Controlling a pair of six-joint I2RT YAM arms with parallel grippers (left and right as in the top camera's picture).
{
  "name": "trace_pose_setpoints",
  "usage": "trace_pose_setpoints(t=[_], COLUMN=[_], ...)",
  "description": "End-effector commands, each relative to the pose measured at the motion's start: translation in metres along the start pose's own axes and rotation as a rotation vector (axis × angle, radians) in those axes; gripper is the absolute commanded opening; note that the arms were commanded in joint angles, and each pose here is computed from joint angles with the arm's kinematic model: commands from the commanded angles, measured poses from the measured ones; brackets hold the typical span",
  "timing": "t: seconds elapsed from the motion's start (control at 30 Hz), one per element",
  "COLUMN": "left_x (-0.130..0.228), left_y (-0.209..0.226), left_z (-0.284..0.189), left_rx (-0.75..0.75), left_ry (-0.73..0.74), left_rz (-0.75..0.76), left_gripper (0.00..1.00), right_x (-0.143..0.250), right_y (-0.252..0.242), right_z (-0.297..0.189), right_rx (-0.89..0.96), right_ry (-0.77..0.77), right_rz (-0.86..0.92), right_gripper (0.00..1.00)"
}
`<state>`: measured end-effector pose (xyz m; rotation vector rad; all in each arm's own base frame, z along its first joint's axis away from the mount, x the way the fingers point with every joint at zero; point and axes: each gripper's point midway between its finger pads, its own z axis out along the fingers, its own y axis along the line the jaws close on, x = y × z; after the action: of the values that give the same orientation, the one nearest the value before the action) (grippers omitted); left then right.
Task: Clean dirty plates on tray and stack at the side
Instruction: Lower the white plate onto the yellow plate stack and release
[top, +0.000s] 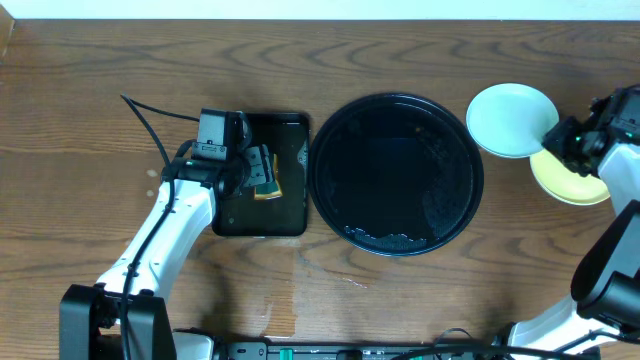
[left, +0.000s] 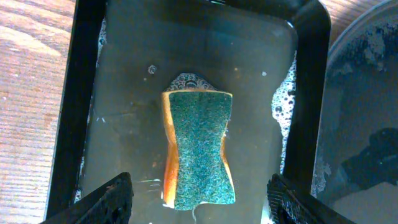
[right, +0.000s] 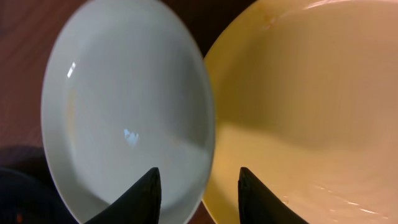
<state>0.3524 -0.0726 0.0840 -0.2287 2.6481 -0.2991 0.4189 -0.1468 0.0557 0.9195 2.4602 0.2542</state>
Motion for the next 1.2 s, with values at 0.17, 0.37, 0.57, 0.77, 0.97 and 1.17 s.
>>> trace_pose_setpoints(t=[0.17, 0.37, 0.57, 0.77, 0.97, 1.17], left_x=[0.000, 0.000, 0.000, 0.000, 0.000, 0.000], left_y=[0.002, 0.002, 0.002, 0.002, 0.002, 0.002], left_z=[0.000, 0.000, 0.000, 0.000, 0.000, 0.000], left_rx=[0.000, 0.000, 0.000, 0.000, 0.000, 0.000], left_ry=[0.003, 0.003, 0.003, 0.003, 0.003, 0.003], left_rz=[-0.003, -0.003, -0.003, -0.003, -0.003, -0.003], left_gripper=[0.70, 0.70, 0.71, 0.70, 0.70, 0.70], right_x=[0.014, 0.014, 0.013, 0.003, -0.021, -0.020], right_y=[-0.005, -0.005, -0.010, -0.025, -0.057, -0.101], right_z=[0.021, 0.022, 0.020, 0.002, -0.031, -0.043], right_rx=[0.011, 0.012, 0.017, 0.032, 0.057, 0.139], right_ry=[0.056, 0.056, 0.056, 0.030, -0.050, -0.047], right_rz=[-0.004, -0.004, 0.007, 0.048, 0.124, 0.228], right_gripper=[0.33, 0.07, 0.01, 0.01, 0.01, 0.01])
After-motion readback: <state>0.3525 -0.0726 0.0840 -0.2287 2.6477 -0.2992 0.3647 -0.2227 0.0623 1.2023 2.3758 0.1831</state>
